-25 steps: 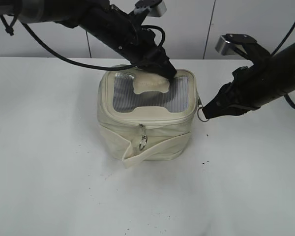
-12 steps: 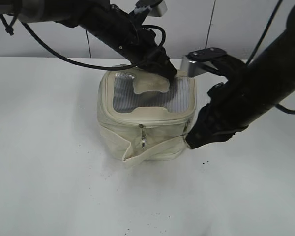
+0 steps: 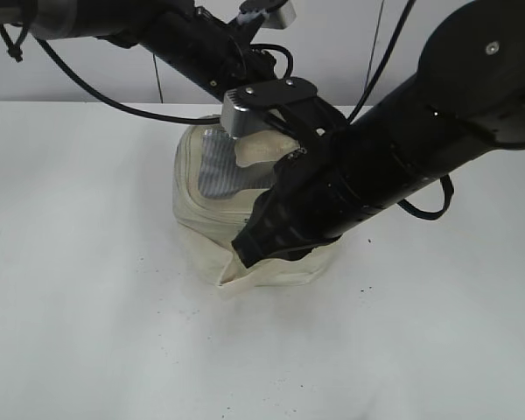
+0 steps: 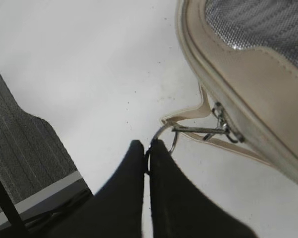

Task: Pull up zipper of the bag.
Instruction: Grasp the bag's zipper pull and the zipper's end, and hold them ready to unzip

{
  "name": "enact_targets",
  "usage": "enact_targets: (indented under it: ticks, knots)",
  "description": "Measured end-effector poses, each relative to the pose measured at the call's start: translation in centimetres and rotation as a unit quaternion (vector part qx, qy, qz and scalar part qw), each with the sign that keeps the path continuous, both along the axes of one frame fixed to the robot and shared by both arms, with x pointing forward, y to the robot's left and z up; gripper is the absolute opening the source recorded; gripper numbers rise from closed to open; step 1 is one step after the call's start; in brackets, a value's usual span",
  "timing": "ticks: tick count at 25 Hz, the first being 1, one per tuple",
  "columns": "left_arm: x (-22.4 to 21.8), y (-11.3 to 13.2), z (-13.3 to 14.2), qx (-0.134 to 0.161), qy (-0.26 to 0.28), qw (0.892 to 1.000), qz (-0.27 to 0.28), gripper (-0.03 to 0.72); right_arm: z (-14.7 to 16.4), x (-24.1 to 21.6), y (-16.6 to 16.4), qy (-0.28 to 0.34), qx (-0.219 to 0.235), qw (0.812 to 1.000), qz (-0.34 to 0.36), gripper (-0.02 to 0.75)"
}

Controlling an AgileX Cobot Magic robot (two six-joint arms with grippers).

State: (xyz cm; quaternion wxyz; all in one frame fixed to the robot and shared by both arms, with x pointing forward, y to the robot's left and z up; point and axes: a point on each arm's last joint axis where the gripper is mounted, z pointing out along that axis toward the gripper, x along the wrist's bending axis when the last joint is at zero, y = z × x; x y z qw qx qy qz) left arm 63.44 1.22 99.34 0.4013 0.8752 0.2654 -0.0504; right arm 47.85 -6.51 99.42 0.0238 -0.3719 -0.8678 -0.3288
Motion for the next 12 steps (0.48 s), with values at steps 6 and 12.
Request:
enact_targets:
  ticks: [6,12]
  knots:
    - [0.0,0.0,0.0,0.0,0.0,1.0,0.0,0.039,-0.1,0.0,-0.1,0.028,0.001,0.999,-0.037,0.029]
    - [-0.1,0.1,0.5,0.002,-0.004,1.0,-0.002,0.055,0.2,0.7,-1.8,0.098,-0.017,0.991,-0.087,0.418]
